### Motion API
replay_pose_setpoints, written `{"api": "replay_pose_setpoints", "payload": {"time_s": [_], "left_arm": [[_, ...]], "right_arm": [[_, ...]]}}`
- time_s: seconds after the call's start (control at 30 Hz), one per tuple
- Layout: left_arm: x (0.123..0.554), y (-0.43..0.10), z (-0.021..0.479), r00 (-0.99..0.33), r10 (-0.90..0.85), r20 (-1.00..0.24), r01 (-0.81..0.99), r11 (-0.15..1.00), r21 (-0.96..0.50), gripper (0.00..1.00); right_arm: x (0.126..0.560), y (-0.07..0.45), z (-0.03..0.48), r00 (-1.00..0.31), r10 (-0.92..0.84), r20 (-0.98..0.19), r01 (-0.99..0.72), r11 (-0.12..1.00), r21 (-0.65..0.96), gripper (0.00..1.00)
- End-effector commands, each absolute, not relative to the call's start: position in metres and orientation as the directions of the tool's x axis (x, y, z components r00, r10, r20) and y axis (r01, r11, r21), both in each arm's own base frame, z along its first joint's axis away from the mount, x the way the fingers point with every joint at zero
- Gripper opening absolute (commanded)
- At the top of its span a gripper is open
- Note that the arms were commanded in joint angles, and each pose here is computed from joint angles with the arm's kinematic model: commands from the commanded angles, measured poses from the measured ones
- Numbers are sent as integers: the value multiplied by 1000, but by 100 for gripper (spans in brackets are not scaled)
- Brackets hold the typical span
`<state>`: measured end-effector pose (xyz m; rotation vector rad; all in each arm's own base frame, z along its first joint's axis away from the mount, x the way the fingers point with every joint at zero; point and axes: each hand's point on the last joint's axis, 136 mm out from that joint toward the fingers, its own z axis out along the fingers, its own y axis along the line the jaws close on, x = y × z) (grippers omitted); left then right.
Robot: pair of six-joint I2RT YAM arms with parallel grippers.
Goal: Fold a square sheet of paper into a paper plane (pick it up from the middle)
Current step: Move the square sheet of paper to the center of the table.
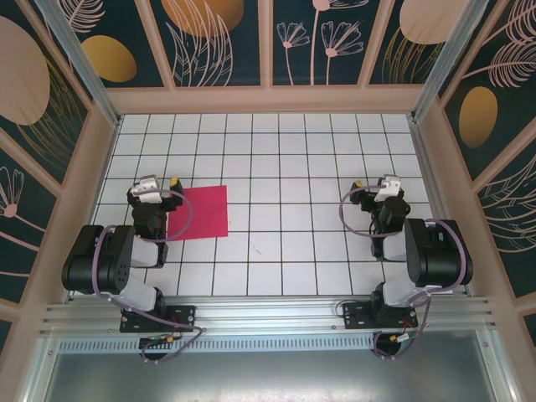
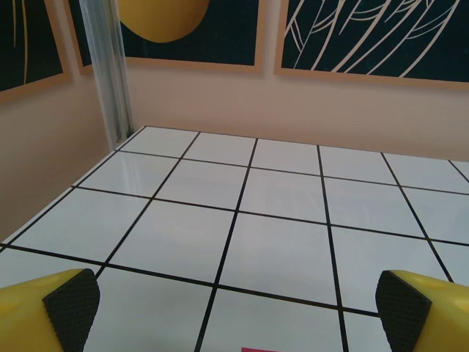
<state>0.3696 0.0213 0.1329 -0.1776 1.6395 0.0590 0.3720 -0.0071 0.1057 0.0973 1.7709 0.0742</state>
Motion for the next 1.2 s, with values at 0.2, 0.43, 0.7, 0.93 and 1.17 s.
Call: {"api": "replay_pose_setpoints", "payload": {"time_s": [0.2, 0.43, 0.7, 0.93, 1.17], "left_arm": [[372, 23, 142, -37, -78, -996, -150, 986, -71, 99], [372, 23, 142, -37, -77, -996, -150, 986, -70, 99], [359, 29, 152, 22, -93, -995, -180, 979, -95, 99], [352, 43, 188, -33, -205, -978, -278, 942, -188, 99], [359, 15, 224, -92, -515, -852, -173, 851, -496, 99]], "right_arm": [[378, -7, 120, -151, 114, -982, 1, 993, 115, 99], [378, -7, 120, -151, 114, -982, 0, 993, 116, 99], [379, -2, 124, -156, 98, -983, -6, 995, 100, 99], [385, 1, 148, -344, 267, -900, 81, 964, 254, 99], [364, 37, 165, -551, 499, -669, 99, 835, 541, 99]]}}
